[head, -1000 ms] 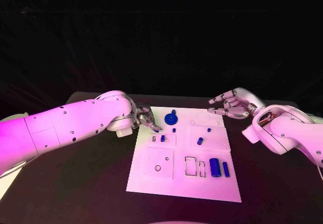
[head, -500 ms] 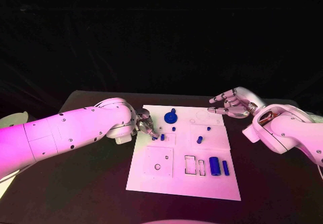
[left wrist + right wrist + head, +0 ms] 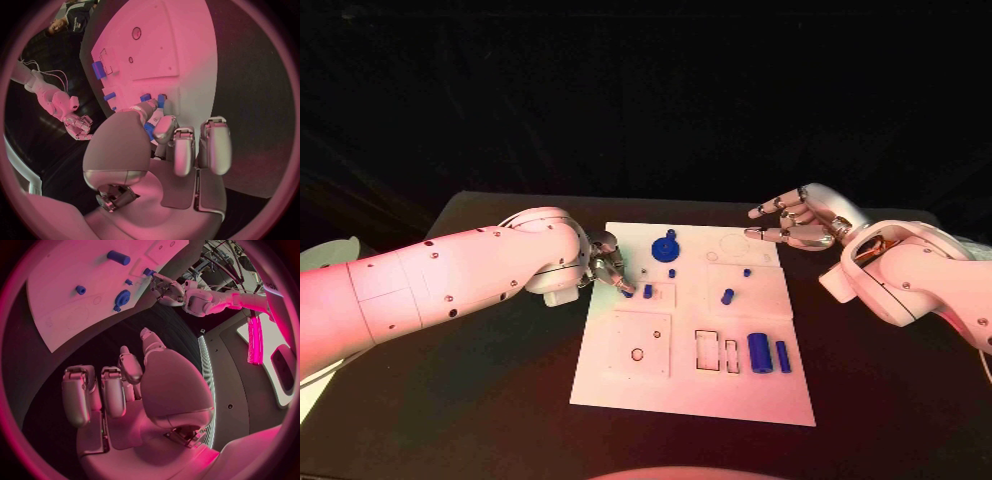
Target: Assemble the parts on the task board
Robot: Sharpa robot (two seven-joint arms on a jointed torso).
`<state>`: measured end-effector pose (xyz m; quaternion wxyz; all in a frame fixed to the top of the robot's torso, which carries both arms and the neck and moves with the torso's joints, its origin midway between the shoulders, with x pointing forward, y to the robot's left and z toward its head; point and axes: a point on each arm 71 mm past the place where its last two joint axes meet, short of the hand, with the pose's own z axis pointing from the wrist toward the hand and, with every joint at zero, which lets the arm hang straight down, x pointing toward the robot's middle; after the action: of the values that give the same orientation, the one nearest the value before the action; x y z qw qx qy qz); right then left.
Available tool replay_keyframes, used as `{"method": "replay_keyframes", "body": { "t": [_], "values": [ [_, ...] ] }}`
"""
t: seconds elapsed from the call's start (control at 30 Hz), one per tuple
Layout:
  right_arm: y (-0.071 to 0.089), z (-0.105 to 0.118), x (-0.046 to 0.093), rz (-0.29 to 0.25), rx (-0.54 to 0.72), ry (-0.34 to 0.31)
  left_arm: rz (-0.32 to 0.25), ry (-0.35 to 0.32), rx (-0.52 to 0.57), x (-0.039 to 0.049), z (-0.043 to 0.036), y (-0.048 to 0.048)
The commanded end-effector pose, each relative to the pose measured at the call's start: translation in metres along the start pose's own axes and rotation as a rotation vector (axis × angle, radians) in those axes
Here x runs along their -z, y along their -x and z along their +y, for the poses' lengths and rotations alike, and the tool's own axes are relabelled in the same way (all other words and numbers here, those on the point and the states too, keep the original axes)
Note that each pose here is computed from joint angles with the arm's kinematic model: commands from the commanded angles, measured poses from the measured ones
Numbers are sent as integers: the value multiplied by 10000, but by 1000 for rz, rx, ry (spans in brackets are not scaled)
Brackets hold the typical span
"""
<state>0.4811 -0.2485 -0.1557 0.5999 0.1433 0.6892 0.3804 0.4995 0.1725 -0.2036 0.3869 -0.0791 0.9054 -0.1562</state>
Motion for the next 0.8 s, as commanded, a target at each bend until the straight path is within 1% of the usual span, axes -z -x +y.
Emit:
{"method": "replay_keyframes", "body": {
  "t": [0.03, 0.6, 0.8],
  "values": [
    [-13, 7, 1, 13, 7, 11, 7, 22, -23, -4, 23, -5],
    [-15, 7, 1, 15, 7, 11, 18, 40, -48, -9, 31, -11],
    [-17, 7, 1, 16, 7, 11, 47, 42, -72, -8, 26, -34]
  ]
}}
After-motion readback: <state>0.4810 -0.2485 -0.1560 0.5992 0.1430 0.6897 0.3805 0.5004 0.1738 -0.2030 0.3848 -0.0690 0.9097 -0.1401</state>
